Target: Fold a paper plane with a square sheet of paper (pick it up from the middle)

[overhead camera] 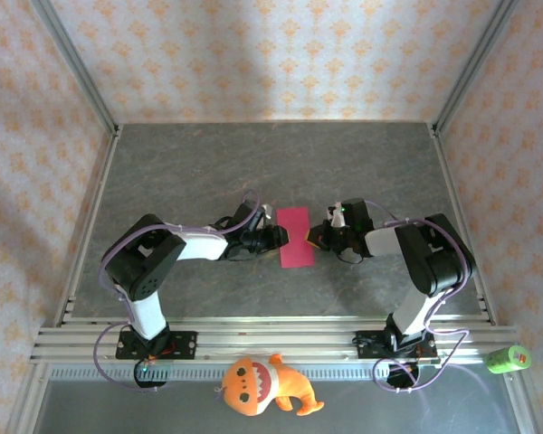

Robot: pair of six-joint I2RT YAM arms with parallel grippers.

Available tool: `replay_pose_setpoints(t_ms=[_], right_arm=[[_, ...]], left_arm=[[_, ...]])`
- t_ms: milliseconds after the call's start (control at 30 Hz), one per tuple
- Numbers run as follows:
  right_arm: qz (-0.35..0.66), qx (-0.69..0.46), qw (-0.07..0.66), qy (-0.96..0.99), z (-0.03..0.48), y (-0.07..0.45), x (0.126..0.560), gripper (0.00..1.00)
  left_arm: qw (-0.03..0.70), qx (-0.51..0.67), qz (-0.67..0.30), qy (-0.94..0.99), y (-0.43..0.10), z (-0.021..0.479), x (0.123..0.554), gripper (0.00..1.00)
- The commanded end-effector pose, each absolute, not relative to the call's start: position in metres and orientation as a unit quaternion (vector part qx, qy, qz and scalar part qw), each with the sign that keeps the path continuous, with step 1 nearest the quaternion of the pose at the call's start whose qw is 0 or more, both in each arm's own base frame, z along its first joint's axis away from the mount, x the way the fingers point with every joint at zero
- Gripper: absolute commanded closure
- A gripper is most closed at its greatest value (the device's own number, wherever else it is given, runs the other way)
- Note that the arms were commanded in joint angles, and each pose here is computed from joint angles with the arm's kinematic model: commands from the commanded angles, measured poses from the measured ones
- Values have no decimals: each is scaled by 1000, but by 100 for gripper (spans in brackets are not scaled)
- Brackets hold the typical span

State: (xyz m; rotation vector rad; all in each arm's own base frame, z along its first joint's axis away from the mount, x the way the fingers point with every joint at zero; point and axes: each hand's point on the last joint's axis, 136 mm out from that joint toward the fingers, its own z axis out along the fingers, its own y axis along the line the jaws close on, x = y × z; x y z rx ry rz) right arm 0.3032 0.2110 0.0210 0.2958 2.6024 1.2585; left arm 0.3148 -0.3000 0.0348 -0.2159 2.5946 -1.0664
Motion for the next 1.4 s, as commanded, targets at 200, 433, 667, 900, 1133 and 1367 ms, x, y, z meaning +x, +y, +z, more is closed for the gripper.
replay_pose_setpoints(t_ms=[200,433,667,900,1133,1367], right_arm=[[378,146,72,911,-14,191,280,100],[377,147,75,911,-12,190,279,100],[380,146,78,910,-10,190,278,100],[382,145,78,909,-10,190,275,100],[397,140,84,903,-4,194,278,99],[449,111,129,877,35,203,284,70]], left_arm=[[165,-68,-390,903,-305,44,310,68],[168,-78,-383,905,-300,42,310,73],[165,-90,-389,902,-299,39,307,77],[168,-100,-394,898,-298,42,308,85],[174,-104,-393,897,-296,47,308,97],[176,-96,-399,895,-296,57,306,100]])
